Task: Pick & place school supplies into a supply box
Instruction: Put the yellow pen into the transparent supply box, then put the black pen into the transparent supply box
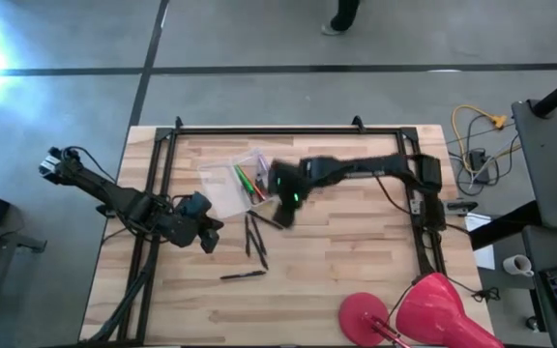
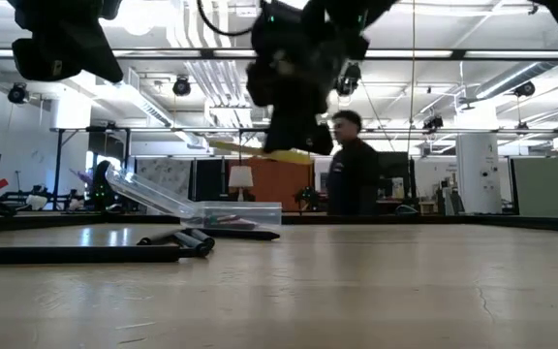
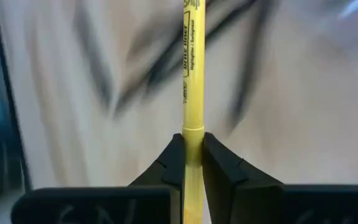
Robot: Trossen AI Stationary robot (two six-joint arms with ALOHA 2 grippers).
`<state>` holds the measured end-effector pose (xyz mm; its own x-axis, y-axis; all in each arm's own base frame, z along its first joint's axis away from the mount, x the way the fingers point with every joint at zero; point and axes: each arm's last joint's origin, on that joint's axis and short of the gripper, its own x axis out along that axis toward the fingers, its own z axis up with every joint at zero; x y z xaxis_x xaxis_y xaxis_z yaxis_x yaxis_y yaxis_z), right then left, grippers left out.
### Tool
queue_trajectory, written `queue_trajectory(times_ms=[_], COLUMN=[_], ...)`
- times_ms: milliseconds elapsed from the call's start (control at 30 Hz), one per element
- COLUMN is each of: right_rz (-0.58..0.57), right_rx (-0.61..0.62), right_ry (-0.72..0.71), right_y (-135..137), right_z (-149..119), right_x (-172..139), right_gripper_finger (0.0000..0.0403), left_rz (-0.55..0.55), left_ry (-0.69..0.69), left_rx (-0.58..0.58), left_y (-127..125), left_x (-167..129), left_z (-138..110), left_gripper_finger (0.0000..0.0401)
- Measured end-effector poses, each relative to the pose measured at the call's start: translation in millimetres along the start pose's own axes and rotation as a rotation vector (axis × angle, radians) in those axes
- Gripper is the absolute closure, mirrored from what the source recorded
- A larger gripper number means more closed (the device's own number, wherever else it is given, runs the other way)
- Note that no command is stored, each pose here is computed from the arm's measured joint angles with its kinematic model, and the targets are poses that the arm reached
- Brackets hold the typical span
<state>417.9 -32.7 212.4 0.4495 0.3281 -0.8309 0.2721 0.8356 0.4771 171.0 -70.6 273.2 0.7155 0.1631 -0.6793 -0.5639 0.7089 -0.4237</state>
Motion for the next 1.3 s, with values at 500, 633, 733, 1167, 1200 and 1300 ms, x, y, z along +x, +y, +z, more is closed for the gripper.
queue_trajectory(times_ms=[500, 633, 733, 1167, 1200, 1300], right_rz=[-0.02, -0.038, -0.099, -0.552, -0.556, -0.567], right_rx=[0.517, 0.43, 0.231, -0.199, -0.192, -0.195], right_ry=[-0.379, -0.359, -0.408, -0.268, -0.25, -0.222], right_y=[-90, -87, -61, 22, 23, 25], right_z=[57, 55, 52, -7, -10, -14], right_x=[-10, -8, -30, -73, -71, -69], right_gripper_finger=[0.0294, 0.0234, 0.0201, 0.0166, 0.0166, 0.0165], left_rz=[0.003, 0.018, -0.004, -0.062, -0.064, -0.091], left_ry=[0.008, 0.032, 0.089, 0.349, 0.347, 0.33], left_rx=[0.011, 0.054, 0.17, 0.667, 0.67, 0.635], left_y=[2, 5, 3, -26, -29, -45], left_x=[3, 10, 15, 66, 70, 82], left_z=[-3, -9, -16, -77, -80, -85], left_gripper_finger=[0.0401, 0.0401, 0.0401, 0.0398, 0.0392, 0.0353])
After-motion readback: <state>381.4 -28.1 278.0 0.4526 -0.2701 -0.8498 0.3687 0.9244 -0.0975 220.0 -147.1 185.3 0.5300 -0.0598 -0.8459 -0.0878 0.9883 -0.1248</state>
